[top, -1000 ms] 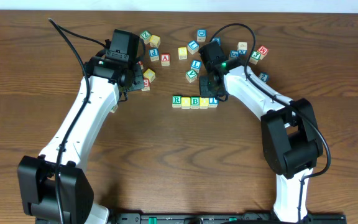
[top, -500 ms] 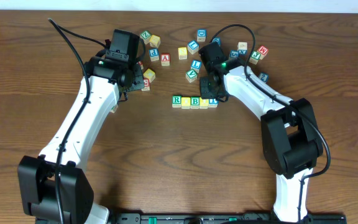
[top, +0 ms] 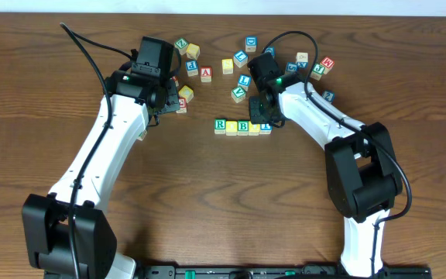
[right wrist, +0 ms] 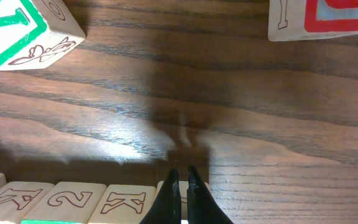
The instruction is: Spell out ROBOT
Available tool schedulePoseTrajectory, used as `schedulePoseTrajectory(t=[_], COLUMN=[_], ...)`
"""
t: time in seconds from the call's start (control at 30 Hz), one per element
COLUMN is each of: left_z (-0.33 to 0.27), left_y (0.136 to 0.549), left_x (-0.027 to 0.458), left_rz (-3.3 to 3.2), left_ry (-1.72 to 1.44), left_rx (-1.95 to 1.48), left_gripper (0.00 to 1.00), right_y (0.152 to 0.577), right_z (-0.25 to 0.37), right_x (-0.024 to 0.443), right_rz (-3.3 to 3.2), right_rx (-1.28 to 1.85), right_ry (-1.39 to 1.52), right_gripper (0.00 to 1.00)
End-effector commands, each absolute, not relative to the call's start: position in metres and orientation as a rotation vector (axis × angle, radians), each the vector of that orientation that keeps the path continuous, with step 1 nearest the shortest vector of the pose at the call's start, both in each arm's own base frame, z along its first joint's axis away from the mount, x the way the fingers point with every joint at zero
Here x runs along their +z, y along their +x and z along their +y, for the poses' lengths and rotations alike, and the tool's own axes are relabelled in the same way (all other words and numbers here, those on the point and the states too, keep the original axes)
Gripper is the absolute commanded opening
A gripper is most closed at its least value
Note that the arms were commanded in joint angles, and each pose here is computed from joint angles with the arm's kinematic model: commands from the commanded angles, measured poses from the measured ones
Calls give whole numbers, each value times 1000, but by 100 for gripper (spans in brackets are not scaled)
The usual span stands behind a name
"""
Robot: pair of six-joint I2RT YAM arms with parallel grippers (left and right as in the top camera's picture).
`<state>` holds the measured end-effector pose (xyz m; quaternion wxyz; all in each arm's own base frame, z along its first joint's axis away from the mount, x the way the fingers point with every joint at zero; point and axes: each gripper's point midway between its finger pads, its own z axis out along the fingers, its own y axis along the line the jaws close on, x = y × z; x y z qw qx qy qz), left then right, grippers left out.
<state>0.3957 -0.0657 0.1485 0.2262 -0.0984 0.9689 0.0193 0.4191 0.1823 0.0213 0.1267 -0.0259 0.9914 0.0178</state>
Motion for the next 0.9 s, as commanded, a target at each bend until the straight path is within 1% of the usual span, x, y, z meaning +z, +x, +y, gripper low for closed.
schedulePoseTrajectory(t=[0.0,0.7,0.87], left_z=[-62,-62,-62], left_y=[397,397,397], left_x=[156,156,156], left_rz=[2650,2650,2650], left_ry=[-270,-270,-270], left_rx=[66,66,66], left_gripper=[8,8,8], right_y=[416,413,420], right_z=[179,178,176], right_x=[15,14,23], right_rz=[2905,2915,2893], right_rx=[40,33,45], right_ry=[-61,-66,-50], right_gripper=[1,1,1])
